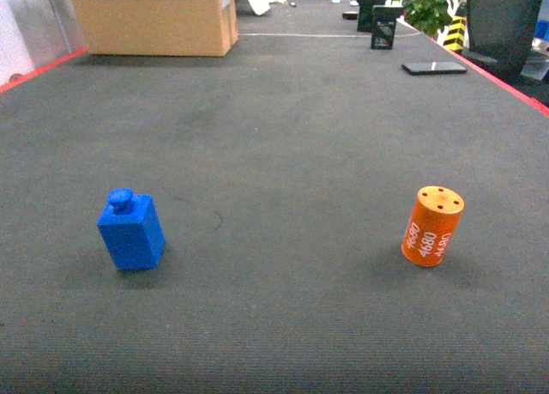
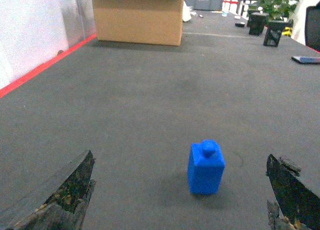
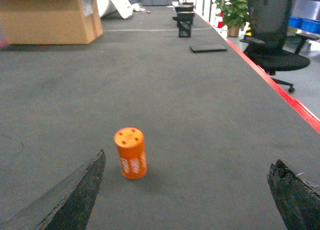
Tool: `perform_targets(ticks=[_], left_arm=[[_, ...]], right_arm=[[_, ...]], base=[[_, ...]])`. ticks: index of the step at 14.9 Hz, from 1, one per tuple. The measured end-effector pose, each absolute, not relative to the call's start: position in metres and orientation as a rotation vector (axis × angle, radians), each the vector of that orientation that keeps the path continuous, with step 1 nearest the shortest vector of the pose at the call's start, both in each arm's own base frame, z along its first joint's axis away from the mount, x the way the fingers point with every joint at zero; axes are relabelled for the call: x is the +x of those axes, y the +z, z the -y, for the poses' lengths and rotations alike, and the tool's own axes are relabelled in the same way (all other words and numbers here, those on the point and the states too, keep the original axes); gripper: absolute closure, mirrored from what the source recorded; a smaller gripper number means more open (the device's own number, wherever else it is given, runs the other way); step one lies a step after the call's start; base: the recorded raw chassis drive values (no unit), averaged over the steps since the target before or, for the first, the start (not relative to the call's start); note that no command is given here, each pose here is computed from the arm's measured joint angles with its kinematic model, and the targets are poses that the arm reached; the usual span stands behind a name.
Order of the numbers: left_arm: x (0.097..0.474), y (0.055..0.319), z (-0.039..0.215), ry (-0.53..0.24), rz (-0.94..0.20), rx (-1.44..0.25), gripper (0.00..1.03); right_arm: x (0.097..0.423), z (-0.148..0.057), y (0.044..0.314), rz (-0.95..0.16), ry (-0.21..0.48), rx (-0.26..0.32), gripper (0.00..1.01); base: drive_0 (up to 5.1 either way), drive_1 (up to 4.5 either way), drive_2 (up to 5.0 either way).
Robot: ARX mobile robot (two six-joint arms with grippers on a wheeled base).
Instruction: Sort blue parts and orange caps into right shelf containers
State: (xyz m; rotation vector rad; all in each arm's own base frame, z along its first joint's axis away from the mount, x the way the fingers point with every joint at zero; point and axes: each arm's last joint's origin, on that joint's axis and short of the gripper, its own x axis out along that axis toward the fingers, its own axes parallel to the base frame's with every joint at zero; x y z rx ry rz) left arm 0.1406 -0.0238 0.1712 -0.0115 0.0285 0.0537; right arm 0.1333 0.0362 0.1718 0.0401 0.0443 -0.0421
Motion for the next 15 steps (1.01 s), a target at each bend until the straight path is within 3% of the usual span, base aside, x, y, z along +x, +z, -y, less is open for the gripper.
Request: perform_targets(ticks=[2, 5, 9, 15], left_arm=[[0.205, 0.191, 0.041, 0.027, 0.058, -0.034, 0.05], [0.274, 0.154, 0.058, 0.010, -0.104, 0.005, 0.05], [0.302, 0.145, 0.067, -0.010, -0.123, 0.008, 0.05], [0.318, 0.131, 0.070, -0.021, -0.163, 0.010, 0.05]], right_arm=[[0.195, -0.055, 0.187, -0.010, -0.020, 0.075, 0.03], [0.259, -0.067, 0.147, -0.200, -0.019, 0.030, 0.03], [0.295, -0.075, 0.137, -0.235, -0.010, 0.044, 0.03], [0.320, -0.089, 0.125, -0.269, 0.014, 0.071, 0.03]], base=[[0.0, 0.00, 0.0], [0.0, 0.00, 0.0], [0.0, 0.00, 0.0], [0.0, 0.00, 0.0]])
